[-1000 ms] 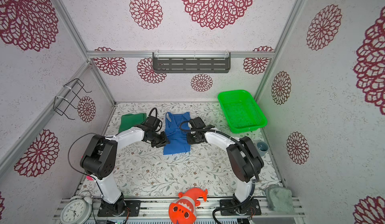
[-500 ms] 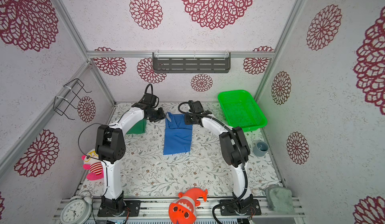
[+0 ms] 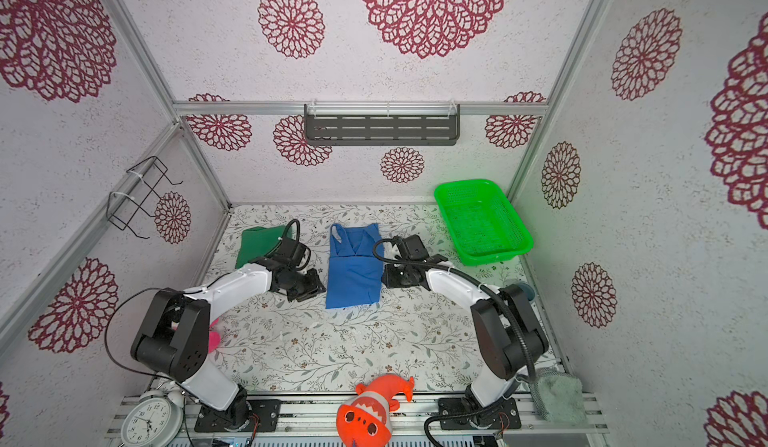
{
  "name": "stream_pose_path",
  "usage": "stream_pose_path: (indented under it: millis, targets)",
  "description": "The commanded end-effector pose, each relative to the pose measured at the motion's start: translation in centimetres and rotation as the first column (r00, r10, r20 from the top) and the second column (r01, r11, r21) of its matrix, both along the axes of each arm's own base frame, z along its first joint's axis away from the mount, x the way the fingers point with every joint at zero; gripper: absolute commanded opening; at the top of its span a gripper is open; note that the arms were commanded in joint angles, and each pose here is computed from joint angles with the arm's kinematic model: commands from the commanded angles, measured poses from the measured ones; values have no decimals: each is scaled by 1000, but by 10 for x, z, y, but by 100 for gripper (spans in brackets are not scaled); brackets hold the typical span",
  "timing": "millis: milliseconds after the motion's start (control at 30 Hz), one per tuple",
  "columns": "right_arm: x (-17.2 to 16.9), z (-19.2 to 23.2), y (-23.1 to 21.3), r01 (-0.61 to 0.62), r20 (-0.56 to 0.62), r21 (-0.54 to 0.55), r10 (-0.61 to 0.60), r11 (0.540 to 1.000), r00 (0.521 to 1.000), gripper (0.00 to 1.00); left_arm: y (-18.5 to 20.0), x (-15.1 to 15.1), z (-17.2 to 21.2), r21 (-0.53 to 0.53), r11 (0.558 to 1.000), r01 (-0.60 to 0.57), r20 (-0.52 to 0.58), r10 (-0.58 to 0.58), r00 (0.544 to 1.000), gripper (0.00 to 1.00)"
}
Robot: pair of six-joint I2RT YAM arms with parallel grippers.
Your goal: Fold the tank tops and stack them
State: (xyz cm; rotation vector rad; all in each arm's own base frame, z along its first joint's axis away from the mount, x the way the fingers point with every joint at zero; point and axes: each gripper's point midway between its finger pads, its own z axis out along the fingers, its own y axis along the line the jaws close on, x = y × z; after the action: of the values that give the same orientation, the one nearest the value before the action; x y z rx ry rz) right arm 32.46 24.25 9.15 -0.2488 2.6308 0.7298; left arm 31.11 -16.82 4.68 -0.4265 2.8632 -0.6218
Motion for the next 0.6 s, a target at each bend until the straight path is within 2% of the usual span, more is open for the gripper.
stream_pose_path:
  millis: [0, 100, 200, 300, 567]
  targets:
    - [-20, 19, 18, -2, -41, 186, 10, 983, 999, 35, -20, -6, 9, -134, 990, -53, 25, 57, 998, 38]
    - [-28, 9, 14, 24, -67, 201, -11, 979, 998, 38, -31, -21, -4, -177, 981, -78, -12, 77, 997, 43]
    - [-26, 5, 19, 38, -75, 238, -21, 971, 997, 38, -36, -27, -19, -184, 979, -92, -42, 85, 995, 43]
    - [-24, 1, 27, 44, -91, 281, -19, 959, 996, 37, -34, -26, -30, -155, 982, -107, -57, 99, 993, 42]
    - [-17, -17, 41, 39, -106, 301, -7, 953, 994, 36, -25, -20, -44, -84, 987, -139, -55, 135, 989, 40]
